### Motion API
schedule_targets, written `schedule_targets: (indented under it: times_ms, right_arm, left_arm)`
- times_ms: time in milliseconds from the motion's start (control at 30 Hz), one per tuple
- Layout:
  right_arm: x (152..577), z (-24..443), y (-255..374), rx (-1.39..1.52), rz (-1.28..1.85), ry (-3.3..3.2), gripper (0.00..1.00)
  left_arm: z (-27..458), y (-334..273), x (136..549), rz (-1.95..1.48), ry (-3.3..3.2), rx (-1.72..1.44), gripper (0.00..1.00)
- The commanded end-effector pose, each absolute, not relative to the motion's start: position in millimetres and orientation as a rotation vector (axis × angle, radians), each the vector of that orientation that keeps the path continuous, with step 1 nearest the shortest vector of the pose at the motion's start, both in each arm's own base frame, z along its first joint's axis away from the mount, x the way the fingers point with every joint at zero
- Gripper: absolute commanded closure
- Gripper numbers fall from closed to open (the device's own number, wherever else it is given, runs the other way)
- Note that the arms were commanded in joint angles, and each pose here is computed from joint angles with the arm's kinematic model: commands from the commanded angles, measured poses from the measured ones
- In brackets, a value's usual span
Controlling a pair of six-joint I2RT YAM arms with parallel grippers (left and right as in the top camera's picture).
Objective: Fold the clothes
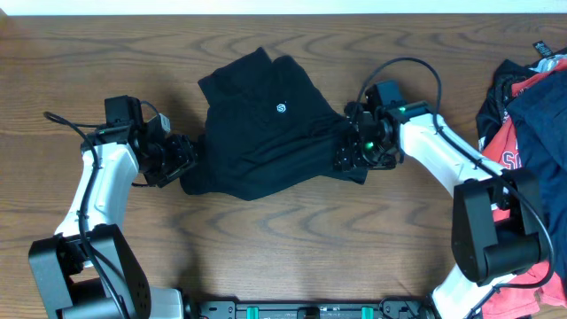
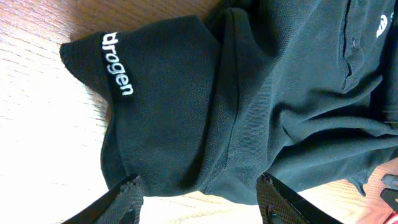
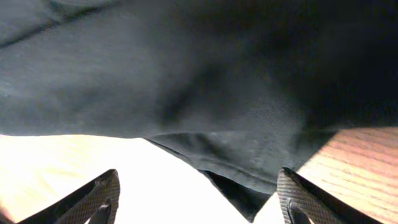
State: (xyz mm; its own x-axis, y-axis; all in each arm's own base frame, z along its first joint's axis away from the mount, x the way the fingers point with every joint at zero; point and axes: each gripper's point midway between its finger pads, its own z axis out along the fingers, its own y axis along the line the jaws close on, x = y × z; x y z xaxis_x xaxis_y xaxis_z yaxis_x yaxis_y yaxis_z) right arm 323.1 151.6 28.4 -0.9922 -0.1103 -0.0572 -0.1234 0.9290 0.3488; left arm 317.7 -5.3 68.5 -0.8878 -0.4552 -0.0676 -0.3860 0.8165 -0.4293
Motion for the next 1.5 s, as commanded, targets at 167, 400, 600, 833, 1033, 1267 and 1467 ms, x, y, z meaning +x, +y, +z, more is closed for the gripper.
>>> schedule_targets:
  times_ms: [167,400,600,833,1033,1267,1467]
  right_arm:
    - [296.3,0.8,150.2,-0.148,0.646,3.082,0.21]
    - [285.1,-10.6,148.1,-0.14,0.653,3.098,0.22]
    - [287.0,-16.6,137.0,-0.082,0.544,3.112,0.57]
    - [289.4,-18.8,132.3,-0.074,0.505,3.106,0.89]
    - [302.1,-19.7,126.0,-0.042,0.454,3.065,0.99]
    - [336.1,16.7,101.0,0.041,0.393,2.981,0.98]
    - [367.0,109.4,86.2,-0.039,0.28,2.826,0.99]
  left_arm:
    - [73.3,-4.2,322.6,-0.61,2.819,-0.638,0.4]
    - [73.3,-4.2,322.7,-0.61,2.819,-0.638,0.39]
    - [73.3,-4.2,322.5,-0.61,2.82,-0.638,0.39]
    - [73.3,-4.3,322.4,-0.61,2.82,-0.638,0.39]
    - [73.2,-4.3,322.3,-0.61,2.82,-0.638,0.39]
    - [73.3,-4.2,322.5,-0.61,2.82,-0.638,0.39]
    - [73.3,-4.3,322.3,-0.611,2.82,-0.638,0.39]
